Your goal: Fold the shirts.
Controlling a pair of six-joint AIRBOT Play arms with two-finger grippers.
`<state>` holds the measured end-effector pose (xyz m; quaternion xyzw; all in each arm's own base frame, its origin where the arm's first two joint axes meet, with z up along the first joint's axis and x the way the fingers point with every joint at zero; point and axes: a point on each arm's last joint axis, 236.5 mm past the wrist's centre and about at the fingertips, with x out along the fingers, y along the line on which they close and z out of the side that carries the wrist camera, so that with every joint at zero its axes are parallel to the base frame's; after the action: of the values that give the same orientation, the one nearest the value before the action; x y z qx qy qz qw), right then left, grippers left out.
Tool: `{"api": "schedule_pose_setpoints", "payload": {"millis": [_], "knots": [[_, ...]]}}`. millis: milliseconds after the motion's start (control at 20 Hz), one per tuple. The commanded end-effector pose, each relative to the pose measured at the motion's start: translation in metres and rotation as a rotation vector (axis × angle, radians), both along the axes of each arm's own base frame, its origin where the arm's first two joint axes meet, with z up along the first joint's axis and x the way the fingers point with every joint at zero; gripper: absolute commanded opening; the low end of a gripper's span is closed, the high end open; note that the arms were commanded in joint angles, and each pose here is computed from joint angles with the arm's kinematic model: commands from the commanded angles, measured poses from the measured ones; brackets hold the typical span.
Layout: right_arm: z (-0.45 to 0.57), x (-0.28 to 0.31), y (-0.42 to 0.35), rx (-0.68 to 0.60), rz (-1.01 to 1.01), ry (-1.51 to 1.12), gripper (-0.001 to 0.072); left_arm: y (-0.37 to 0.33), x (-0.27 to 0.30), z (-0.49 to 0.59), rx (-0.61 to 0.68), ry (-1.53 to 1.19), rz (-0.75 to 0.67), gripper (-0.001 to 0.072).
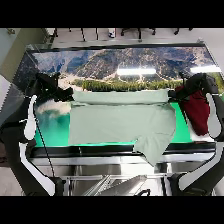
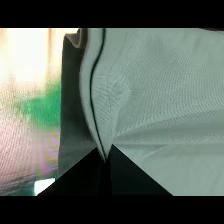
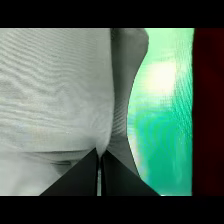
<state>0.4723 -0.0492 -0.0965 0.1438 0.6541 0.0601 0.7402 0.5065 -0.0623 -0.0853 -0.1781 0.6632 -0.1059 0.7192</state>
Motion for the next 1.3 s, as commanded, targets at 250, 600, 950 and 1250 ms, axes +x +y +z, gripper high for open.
{"api": "schedule_pose_setpoints", "payload": {"millis": [250, 600, 950, 1250], "knots": [[0.046, 0.007, 0.011, 0.017, -0.031, -0.03, 0.0494, -0.011, -0.004, 0.021, -0.011, 0.02, -0.027, 0.0686], [0.142, -0.075, -0.018, 0.016, -0.083, -0.038, 0.0493, 0.035, -0.074, 0.073, 0.028, 0.186, -0.054, 0.0685], [0.089, -0.225, -0.019, 0.196, -0.458, 0.055, 0.0494, 0.04, -0.222, -0.018, -0.023, 0.341, 0.037, 0.0685], [0.053, -0.27, 0.011, 0.284, -0.497, 0.161, 0.0494, -0.009, -0.247, -0.024, -0.256, 0.341, 0.074, 0.0684]]}}
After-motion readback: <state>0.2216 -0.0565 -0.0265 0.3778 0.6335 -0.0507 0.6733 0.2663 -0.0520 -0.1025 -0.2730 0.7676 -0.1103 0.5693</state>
